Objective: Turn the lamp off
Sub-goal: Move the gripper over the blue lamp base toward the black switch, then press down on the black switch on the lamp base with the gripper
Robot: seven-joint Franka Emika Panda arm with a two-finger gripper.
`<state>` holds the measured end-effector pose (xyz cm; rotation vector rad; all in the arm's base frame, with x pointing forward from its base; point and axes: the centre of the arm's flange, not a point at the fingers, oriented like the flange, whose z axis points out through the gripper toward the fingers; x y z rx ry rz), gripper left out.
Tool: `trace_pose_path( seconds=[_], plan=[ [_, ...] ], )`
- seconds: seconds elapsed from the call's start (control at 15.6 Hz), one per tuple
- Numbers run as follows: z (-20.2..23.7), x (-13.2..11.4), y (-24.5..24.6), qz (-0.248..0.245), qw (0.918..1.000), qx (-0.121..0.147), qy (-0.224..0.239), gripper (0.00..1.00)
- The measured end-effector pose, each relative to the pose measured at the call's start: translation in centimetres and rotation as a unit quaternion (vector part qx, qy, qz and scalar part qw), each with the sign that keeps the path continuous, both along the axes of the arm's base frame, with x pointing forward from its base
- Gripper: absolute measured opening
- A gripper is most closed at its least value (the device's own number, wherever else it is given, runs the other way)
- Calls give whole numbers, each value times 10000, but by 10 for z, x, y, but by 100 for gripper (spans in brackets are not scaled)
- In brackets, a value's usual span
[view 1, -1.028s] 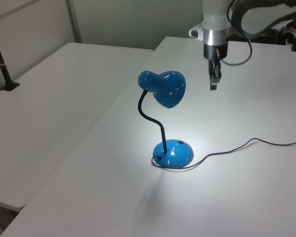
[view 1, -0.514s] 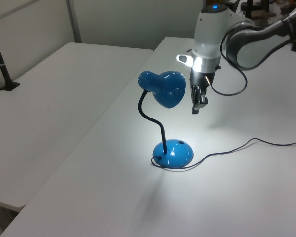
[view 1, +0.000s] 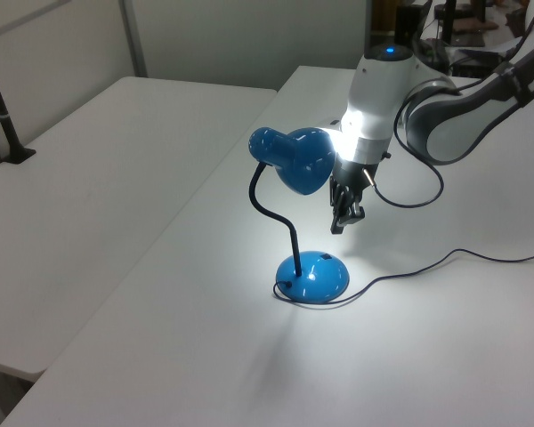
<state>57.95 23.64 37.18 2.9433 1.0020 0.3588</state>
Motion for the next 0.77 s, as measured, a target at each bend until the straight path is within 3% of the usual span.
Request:
trace_pose_path(
  seconds=[0.77],
  plan=[
    [-34, 1, 18, 334, 9993, 138, -138, 1]
  ],
)
